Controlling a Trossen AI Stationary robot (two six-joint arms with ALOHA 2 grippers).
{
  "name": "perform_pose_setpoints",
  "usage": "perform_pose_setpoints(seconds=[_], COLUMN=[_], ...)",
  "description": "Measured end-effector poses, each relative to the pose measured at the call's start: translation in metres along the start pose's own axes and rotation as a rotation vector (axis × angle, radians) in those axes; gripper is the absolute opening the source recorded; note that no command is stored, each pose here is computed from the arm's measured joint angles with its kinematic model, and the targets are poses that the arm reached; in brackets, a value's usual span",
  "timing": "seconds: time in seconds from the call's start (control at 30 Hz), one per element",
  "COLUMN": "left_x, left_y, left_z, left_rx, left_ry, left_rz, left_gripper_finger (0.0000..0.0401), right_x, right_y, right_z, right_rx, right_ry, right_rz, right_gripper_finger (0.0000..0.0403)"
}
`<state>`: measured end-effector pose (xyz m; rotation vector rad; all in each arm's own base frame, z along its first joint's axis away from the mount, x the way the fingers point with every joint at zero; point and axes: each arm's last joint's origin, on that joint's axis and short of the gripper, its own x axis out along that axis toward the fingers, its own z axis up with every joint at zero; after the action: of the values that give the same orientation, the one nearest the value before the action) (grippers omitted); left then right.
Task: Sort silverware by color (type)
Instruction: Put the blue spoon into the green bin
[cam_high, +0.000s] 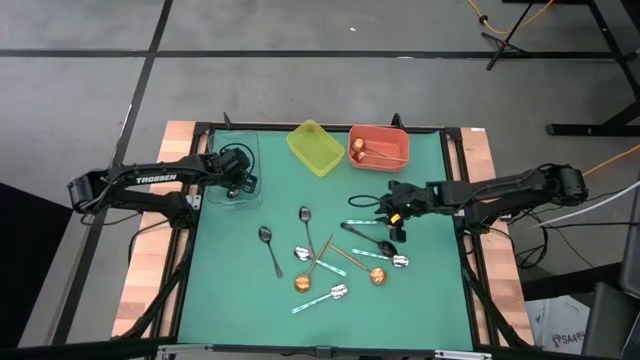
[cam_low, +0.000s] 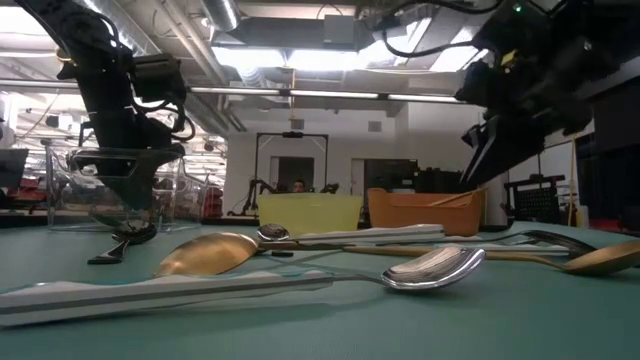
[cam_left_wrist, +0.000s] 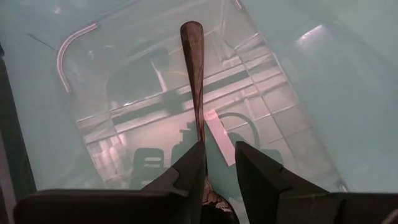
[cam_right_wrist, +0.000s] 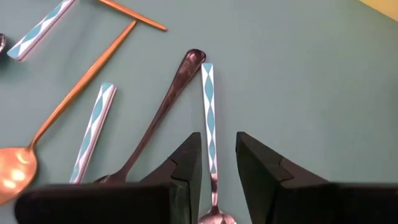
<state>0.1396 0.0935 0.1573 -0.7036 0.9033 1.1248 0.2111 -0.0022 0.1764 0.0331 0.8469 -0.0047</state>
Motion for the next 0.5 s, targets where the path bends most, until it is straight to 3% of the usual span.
perform_pose_setpoints(seconds=[0.23, 0.5], left_x=[0.0, 0.0], left_y=[0.0, -0.001], left_z=[0.0, 0.001], left_rx=[0.0, -0.001], left_ry=[0.001, -0.005], left_rz=[-0.001, -0.005], left_gripper_finger=[0.0082, 0.0082], right_x=[0.012, 0.035], right_y=[0.0, -0.001], right_z=[-0.013, -0.024], right_rx=[0.0, 0.002], right_ry=[-0.017, 0.086], right_rz=[0.0, -0.002], right_gripper_finger=[0.0088, 0.0088])
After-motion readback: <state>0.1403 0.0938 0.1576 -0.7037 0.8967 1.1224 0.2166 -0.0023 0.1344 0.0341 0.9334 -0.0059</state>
